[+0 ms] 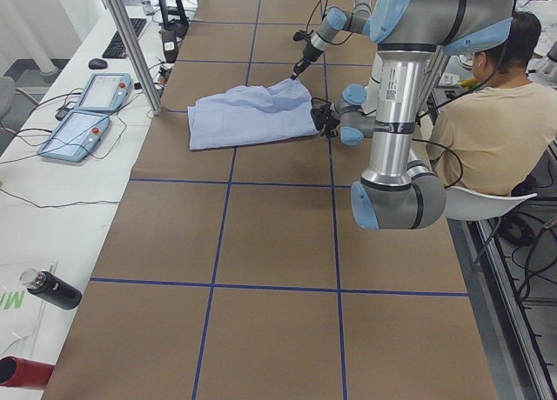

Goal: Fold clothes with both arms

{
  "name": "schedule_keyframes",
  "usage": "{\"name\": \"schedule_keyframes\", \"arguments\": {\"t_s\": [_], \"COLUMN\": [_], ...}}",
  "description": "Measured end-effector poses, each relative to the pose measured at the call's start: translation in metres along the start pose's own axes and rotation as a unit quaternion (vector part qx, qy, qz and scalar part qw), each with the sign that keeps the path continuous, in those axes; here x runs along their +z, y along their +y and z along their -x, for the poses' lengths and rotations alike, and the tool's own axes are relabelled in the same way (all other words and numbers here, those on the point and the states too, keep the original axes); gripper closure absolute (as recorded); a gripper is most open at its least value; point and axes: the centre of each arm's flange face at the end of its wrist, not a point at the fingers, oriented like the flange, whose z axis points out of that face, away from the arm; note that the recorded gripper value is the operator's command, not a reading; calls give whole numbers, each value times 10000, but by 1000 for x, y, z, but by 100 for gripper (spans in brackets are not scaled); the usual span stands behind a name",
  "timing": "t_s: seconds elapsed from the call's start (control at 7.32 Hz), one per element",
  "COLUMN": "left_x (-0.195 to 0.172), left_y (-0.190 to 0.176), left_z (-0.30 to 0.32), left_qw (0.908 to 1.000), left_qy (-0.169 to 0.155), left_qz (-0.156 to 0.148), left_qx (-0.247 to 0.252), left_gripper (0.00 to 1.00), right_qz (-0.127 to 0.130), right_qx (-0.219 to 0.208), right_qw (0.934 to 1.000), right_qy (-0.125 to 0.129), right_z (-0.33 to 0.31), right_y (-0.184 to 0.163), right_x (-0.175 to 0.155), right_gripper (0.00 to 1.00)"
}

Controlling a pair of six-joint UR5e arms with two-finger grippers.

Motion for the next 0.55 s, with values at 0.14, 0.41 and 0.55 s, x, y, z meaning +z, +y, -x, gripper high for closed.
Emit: {"name": "schedule_keyframes", "arguments": {"t_s": [0.14,0.41,0.55], "left_x": [2,3,4], "left_y": [-1,0,1], "left_z": [0,-2,-5], "left_qw": [10000,10000,10000], "left_qy": [2,26,48], "left_qz": [-46,-71,-74], "left_qx": [6,7,-1], "left_gripper": [43,56,60], "right_qz": [1,1,2], "right_qx": [1,6,6], "right_qw": [10000,10000,10000], "right_qy": [-2,-12,-13], "right_z": [0,0,0], "right_y": [0,-1,-1], "right_x": [0,-2,-2], "right_gripper": [100,100,100]}}
